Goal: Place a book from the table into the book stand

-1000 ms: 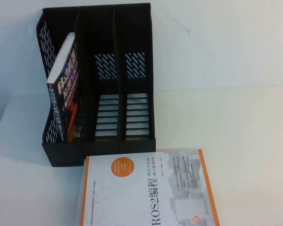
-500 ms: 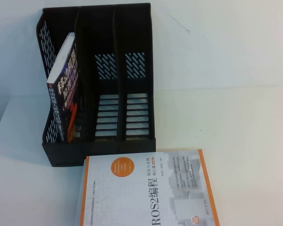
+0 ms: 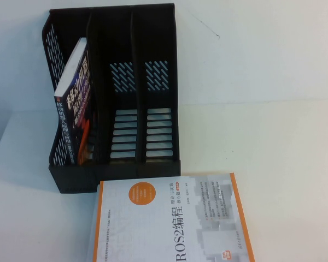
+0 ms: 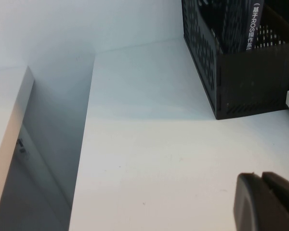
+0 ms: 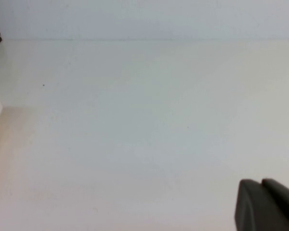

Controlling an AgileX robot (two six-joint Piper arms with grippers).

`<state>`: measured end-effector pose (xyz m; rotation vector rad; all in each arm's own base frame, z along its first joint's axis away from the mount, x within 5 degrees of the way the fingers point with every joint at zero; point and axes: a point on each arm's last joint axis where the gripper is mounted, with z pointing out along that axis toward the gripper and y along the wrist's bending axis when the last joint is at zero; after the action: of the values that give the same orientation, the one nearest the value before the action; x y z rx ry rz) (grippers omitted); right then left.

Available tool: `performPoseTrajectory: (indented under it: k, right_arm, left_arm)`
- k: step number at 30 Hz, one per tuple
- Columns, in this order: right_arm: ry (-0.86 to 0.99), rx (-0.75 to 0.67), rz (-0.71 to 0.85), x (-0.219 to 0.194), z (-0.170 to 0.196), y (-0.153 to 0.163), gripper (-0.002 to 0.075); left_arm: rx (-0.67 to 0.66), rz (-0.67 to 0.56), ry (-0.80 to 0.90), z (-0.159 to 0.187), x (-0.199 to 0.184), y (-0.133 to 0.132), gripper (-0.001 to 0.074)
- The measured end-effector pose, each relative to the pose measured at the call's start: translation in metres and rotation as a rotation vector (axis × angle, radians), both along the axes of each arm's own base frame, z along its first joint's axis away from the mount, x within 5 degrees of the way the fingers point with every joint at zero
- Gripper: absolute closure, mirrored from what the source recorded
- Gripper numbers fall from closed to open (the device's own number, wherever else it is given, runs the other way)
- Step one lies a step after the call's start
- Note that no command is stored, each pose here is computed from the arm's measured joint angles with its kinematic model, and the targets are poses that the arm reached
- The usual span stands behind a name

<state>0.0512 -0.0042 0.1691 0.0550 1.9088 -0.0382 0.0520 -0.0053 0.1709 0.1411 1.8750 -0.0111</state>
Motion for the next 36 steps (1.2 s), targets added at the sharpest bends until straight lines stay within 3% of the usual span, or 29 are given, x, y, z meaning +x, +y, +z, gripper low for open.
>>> performPoseTrajectory:
  k: [7,12,22,31,36]
  right_arm:
    - [-0.074,0.004,0.005,0.002,0.006,0.001,0.0718]
    - [-0.243,0.001,0.019,0.005,0.021,0.002,0.0718]
    - [-0.75,0.04,0.064,-0.002,0.066,0.006,0.0718]
    - [-0.926,0.075,0.082,-0.01,0.08,0.006,0.0718]
    - [-0.748,0.088,0.054,-0.005,0.083,0.005,0.0718]
  left_arm:
    - [-0.008,0.005,-0.067,0.006,0.002,0.0,0.0738]
    - [-0.026,0.023,-0.318,0.029,0.004,0.002,0.0738]
    - [-0.057,0.059,-0.8,0.071,-0.006,0.006,0.0738]
    - [-0.078,0.066,-0.868,0.076,-0.009,0.007,0.0738]
    - [-0.111,0.058,-0.701,0.079,-0.006,0.006,0.0738]
